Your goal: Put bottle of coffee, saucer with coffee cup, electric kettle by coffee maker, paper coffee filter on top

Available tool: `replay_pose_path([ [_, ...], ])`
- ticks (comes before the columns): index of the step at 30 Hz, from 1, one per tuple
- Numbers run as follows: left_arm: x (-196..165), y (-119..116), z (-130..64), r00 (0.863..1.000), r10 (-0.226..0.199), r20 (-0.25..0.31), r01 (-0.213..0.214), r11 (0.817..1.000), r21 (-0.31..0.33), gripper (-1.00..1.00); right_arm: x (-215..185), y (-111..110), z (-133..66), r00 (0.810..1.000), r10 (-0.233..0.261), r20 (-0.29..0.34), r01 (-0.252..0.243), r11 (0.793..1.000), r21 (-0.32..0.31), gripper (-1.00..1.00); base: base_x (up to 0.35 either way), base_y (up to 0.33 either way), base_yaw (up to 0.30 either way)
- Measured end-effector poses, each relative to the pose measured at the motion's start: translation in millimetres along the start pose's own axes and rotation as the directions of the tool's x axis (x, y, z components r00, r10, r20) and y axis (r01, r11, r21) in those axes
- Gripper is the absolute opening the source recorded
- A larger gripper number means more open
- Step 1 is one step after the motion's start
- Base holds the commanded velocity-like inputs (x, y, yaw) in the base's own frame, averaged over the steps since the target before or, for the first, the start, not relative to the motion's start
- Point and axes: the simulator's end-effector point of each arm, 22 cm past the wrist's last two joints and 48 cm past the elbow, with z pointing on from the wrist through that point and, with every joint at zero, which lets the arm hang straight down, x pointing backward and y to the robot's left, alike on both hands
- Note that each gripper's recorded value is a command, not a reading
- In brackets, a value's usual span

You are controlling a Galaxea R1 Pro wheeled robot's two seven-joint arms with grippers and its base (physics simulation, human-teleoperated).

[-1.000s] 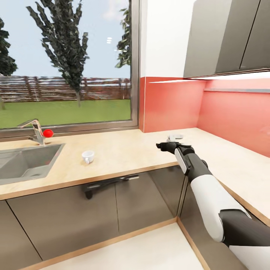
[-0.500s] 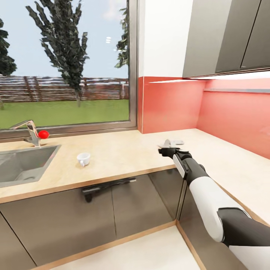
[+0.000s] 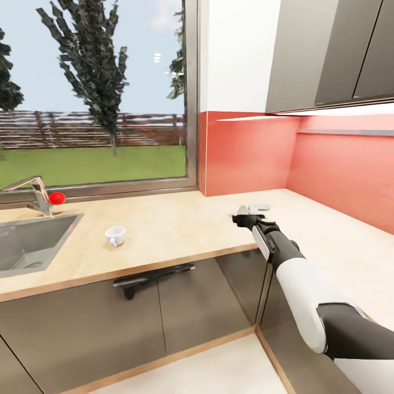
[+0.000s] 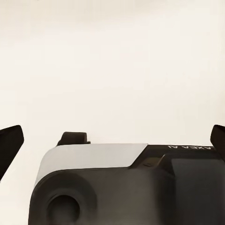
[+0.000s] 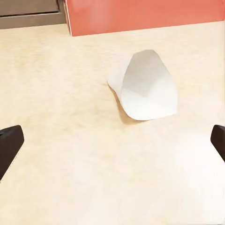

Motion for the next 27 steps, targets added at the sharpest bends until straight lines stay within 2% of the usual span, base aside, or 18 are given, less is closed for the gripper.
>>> replay_pose_path([
  [3,-0.1,0.1,0.0,1.0,0.0,0.0,0.0,1.0,0.0,1.0,-1.8,-0.1,0.1,1.0,0.0,0.009,0.0,1.0,0.0,1.0,0.147,-0.003,0.0],
  [10,0.0,-0.1,0.1,1.0,0.0,0.0,0.0,1.0,0.0,1.0,7.3,0.4,2.1,1.0,0.0,-0.008,0.0,1.0,0.0,1.0,0.04,-0.001,0.0],
  [17,0.0,0.0,0.0,1.0,0.0,0.0,0.0,1.0,0.0,1.0,19.0,1.2,3.8,0.999,0.0,-0.032,0.0,1.0,-0.001,1.0,0.159,0.0,0.0],
  [27,-0.1,0.0,0.1,1.0,0.0,0.0,0.0,1.0,0.0,1.0,21.8,0.9,4.4,0.999,0.0,-0.038,0.0,1.0,-0.001,1.0,0.069,0.0,0.0],
])
